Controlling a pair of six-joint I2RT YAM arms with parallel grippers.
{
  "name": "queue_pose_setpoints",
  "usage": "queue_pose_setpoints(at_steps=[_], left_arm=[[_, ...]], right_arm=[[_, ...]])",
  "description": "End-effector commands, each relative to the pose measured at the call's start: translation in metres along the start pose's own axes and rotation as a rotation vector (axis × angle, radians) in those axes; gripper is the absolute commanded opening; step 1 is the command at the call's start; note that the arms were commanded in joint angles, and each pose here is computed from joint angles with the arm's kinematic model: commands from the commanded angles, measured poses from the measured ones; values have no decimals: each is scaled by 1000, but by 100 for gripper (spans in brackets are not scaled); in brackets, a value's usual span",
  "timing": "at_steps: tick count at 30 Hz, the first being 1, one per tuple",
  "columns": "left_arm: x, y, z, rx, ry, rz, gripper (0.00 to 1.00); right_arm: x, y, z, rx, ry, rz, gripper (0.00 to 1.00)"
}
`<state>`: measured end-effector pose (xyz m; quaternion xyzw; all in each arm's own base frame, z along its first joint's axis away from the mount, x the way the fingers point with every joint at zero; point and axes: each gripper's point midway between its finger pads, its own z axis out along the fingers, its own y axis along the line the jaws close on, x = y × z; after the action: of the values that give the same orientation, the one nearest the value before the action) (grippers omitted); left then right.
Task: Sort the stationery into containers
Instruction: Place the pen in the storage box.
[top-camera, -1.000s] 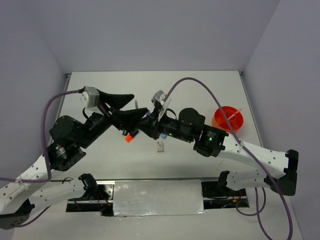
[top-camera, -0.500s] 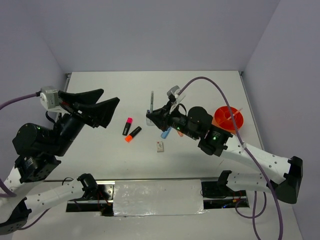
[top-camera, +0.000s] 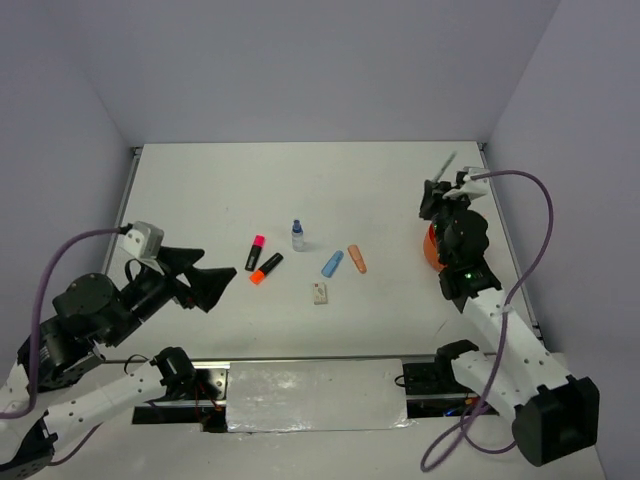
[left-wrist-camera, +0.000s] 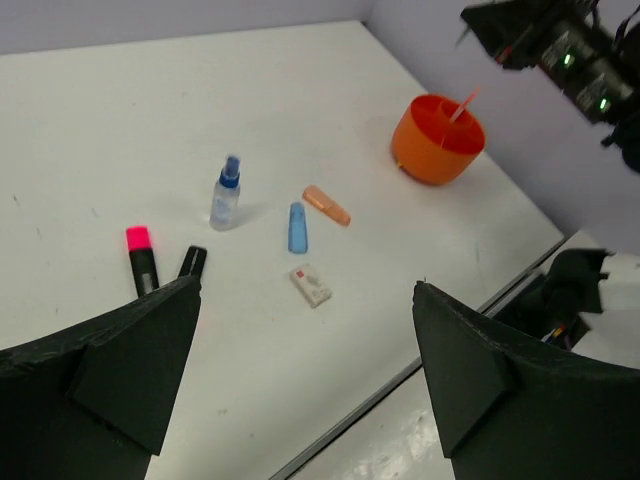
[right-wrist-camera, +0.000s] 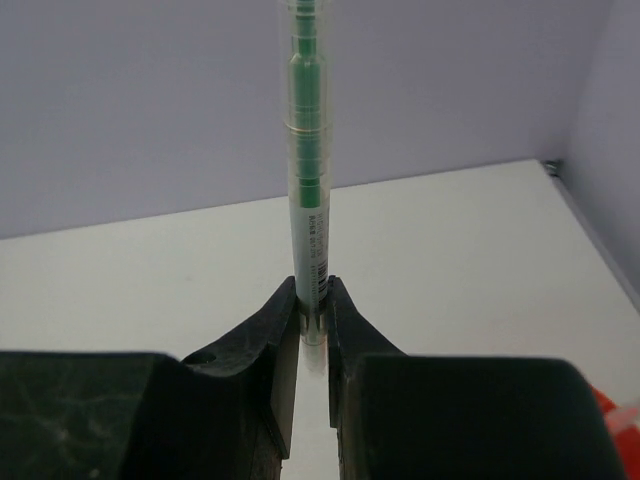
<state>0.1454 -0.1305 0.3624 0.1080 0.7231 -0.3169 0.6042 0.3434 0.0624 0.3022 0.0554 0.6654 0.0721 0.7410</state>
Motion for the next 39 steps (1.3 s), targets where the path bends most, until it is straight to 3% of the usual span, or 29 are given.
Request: queue_pose_setpoints(at_steps=[1, 7, 11, 29, 37, 39], left_arm=[[47, 17, -8, -18, 104, 52, 99], [59, 21, -8, 10, 35, 31, 99], [55, 41, -12, -98, 3, 11, 99], [56, 36, -13, -64, -5, 10, 99], [55, 37, -15, -63, -14, 9, 99], [54, 37, -15, -62, -15, 7, 99]], right_arm=[[-17, -45, 20, 176, -95, 35, 0], [9, -110, 41, 429, 0, -27, 0], [20, -122, 33, 437, -6, -2, 0], [81, -166, -13, 582, 91, 18, 2], [102, -166, -14, 571, 129, 48, 11], [105, -166, -15, 570, 140, 54, 19]])
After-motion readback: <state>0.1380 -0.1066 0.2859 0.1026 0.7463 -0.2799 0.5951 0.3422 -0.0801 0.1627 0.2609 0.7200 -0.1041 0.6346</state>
